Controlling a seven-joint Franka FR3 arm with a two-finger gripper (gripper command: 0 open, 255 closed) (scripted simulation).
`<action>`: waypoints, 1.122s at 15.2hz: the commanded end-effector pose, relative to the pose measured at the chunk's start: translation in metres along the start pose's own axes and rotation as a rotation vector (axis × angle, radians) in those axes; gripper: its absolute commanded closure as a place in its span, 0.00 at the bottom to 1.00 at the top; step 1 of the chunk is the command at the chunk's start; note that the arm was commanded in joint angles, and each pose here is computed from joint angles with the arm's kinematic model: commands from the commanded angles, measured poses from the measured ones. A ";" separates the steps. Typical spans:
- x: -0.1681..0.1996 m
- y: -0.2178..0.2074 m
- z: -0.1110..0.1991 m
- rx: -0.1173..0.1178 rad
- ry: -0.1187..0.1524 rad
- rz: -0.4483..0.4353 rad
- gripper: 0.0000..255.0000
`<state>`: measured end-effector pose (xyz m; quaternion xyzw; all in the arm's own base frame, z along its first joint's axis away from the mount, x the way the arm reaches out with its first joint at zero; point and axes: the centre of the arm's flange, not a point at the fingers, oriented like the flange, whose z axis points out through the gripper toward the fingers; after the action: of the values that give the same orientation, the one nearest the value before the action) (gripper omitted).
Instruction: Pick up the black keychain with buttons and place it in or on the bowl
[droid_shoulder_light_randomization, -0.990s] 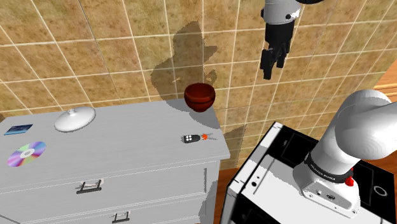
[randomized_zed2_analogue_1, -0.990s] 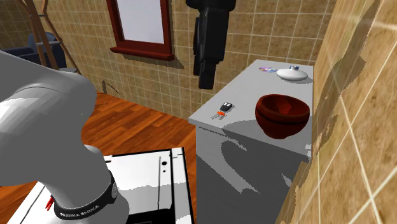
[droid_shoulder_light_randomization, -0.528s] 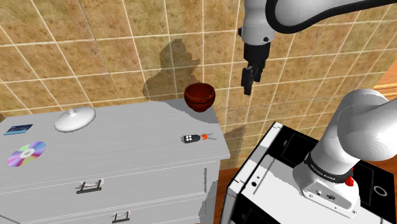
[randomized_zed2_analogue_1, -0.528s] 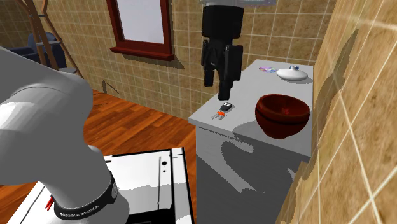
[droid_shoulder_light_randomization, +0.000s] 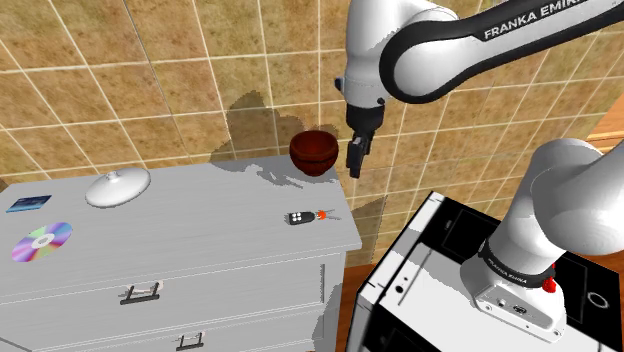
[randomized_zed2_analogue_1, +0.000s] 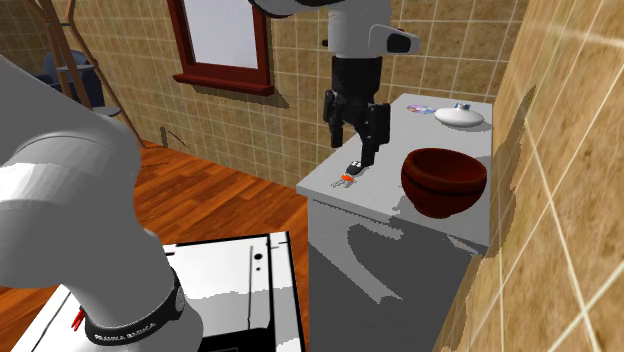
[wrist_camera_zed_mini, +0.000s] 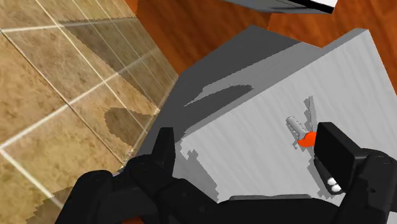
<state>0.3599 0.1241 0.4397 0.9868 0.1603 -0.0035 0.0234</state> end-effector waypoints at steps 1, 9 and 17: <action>0.011 -0.018 0.015 0.006 0.021 -0.053 0.00; 0.050 -0.088 0.060 0.026 0.091 -0.251 0.00; 0.054 -0.090 0.100 0.026 0.091 -0.251 0.00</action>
<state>0.3823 0.2207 0.3399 0.9584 0.2831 0.0361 0.0028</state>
